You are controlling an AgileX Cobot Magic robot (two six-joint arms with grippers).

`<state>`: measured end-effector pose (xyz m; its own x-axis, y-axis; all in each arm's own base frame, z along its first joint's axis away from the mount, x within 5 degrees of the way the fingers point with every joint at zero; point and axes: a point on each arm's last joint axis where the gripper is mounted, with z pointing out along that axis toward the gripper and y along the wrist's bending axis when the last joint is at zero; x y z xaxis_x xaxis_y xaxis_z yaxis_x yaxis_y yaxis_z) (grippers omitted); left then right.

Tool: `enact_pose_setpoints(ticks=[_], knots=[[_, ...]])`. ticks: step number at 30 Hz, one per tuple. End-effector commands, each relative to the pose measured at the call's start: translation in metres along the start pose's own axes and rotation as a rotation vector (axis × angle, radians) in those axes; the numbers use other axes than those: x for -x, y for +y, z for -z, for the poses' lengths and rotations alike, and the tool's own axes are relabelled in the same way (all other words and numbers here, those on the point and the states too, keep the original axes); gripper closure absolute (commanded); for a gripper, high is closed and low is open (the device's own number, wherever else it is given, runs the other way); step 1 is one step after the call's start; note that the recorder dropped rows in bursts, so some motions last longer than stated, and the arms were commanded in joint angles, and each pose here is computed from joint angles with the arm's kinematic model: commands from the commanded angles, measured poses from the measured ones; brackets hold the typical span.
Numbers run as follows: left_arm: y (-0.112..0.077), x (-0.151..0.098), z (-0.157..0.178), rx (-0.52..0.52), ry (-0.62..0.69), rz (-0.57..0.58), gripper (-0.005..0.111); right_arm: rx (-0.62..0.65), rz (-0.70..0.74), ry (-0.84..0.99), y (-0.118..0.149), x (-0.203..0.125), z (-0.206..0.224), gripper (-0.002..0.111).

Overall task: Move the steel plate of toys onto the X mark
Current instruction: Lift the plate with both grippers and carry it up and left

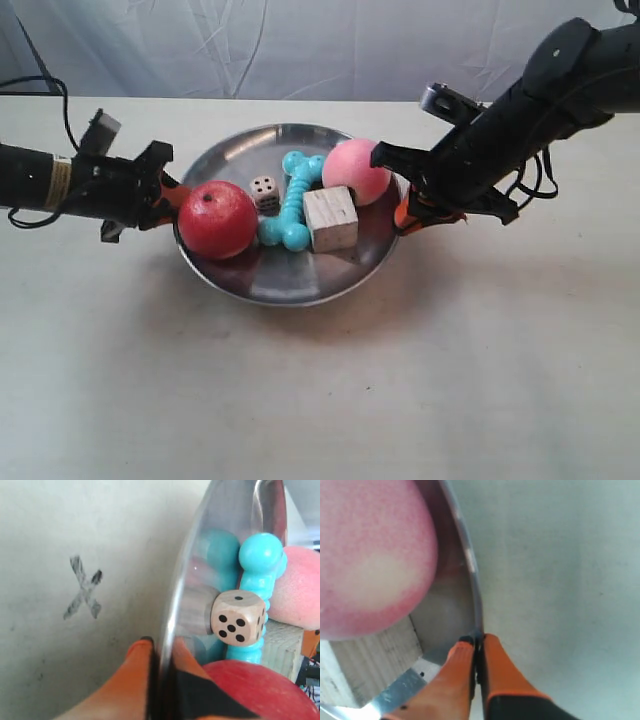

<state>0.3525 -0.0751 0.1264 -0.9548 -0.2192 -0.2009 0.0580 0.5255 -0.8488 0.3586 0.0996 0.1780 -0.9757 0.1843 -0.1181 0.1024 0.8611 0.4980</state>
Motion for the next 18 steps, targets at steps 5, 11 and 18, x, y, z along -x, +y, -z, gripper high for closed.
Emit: enact_pose_setpoints(ticks=[5, 11, 18], knots=[[-0.03, 0.036, 0.02, -0.117, -0.137, -0.043, 0.107, 0.153, -0.005, 0.049, 0.042, 0.033, -0.002, 0.109], [-0.033, 0.049, 0.023, -0.043, -0.153, -0.125, 0.107, 0.181, -0.006, 0.066, 0.052, 0.049, -0.003, 0.109], [-0.018, 0.048, 0.03, 0.07, -0.111, -0.186, 0.107, 0.18, 0.002, 0.126, 0.058, 0.045, -0.024, 0.109]])
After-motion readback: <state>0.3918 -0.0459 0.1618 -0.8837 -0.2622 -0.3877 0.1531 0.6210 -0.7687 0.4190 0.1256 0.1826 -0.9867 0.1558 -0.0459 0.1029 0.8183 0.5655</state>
